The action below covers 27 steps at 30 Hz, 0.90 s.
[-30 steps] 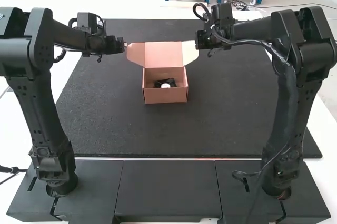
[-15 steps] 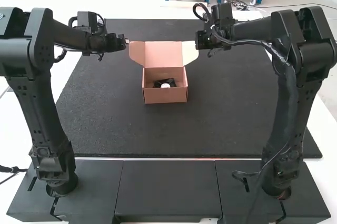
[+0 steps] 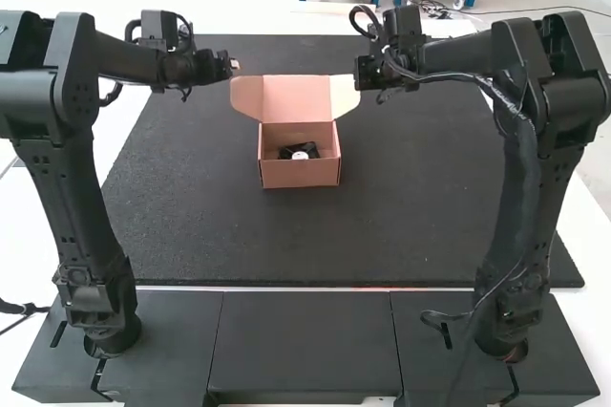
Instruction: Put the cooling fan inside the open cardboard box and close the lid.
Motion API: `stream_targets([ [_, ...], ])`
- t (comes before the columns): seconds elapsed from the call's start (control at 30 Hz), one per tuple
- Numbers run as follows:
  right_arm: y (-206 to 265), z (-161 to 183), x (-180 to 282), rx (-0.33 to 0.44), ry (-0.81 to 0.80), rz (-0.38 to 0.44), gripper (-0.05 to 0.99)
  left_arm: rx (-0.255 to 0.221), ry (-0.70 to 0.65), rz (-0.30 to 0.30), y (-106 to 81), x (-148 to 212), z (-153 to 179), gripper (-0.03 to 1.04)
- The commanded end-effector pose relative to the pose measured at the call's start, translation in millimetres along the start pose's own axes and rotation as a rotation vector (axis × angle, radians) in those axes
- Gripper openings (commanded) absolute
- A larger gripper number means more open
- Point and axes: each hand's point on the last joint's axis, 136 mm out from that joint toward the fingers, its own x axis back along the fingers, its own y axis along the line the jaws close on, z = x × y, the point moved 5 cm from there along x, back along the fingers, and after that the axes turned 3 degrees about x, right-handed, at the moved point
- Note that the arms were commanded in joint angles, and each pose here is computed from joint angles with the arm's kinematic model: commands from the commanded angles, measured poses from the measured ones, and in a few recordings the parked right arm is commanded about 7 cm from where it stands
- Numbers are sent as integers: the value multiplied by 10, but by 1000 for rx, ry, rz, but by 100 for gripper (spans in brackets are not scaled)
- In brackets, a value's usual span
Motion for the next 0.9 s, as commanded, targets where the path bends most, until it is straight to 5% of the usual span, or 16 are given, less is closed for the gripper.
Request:
stream_targets([
  [0.0, 216, 223, -11, 1, 66, -74, 8, -21, -75, 47, -218, 180, -331, 97],
  [0.73, 231, 236, -18, 3, 69, -76, 8, -3, 77, 52, -136, 172, 118, 97],
  [0.87, 238, 237, -18, 3, 69, -78, 8, 0, 85, 51, -119, 167, 170, 89],
])
